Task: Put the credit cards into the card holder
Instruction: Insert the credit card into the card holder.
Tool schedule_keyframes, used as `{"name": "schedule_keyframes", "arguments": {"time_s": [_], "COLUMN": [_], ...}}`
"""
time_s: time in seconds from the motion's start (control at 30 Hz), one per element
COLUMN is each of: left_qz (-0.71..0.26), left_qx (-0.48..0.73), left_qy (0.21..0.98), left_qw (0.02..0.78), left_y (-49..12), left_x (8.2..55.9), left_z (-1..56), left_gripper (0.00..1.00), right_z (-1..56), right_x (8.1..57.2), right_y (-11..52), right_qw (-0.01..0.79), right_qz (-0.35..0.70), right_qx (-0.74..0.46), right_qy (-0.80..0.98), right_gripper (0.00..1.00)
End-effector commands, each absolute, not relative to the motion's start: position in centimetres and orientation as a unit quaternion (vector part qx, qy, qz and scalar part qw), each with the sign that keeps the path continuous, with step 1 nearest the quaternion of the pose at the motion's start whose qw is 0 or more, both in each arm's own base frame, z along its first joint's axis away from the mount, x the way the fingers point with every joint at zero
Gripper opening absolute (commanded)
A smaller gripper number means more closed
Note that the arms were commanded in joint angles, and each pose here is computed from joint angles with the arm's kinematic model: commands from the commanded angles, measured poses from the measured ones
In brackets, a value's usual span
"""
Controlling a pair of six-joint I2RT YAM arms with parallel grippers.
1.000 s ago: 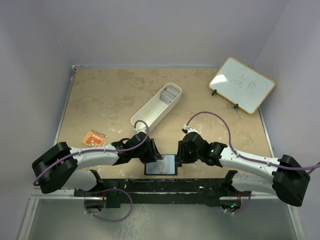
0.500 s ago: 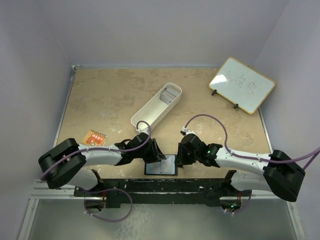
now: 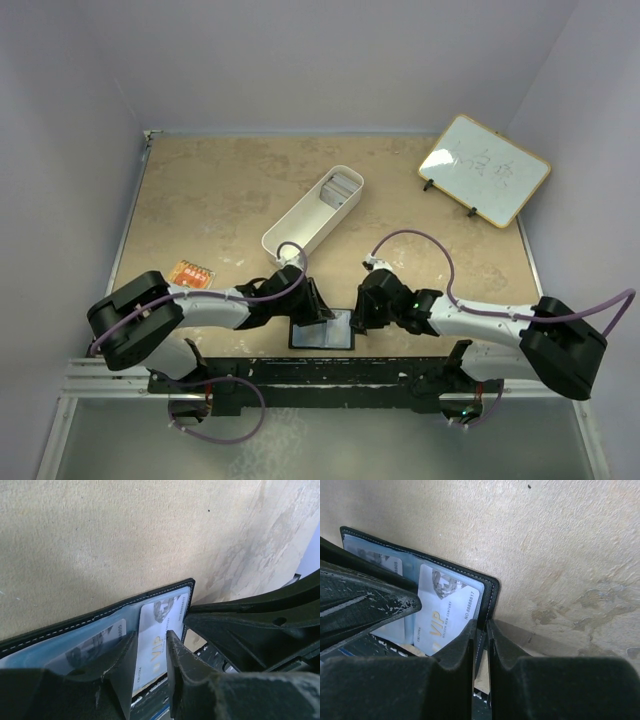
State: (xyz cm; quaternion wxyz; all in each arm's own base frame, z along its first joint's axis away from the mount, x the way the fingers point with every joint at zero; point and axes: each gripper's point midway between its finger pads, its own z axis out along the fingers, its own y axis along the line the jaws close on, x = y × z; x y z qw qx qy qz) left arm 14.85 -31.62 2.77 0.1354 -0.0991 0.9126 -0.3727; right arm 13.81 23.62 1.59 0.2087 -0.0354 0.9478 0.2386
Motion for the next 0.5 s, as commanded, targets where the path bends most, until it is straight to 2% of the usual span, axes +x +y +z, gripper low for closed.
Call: {"name": "schedule_keyframes", "arguments": {"time_s": [0.0, 0.47], "left_qz": [-0.407, -0.369], "left_qx": [-0.108, -0.093], "left_qy": [0.895, 0.904], "left_qw": [0.146, 0.193], "left_y": [-33.7, -33.9], "left_x": [16.0, 18.5], "left_z": [4.4, 6.0], "left_gripper": [0.26, 0.26], "right_z": [2.1, 3.6], "right_x": [15.4, 17.0], "right_y": [24.1, 24.2], "right_qw": [0.246, 0.275], "right_qz": [0.243, 0.221], "right_qx": [-0.011, -0.019], "right_qy": [0.938, 0.935], "right_gripper": [0.15, 0.16]}}
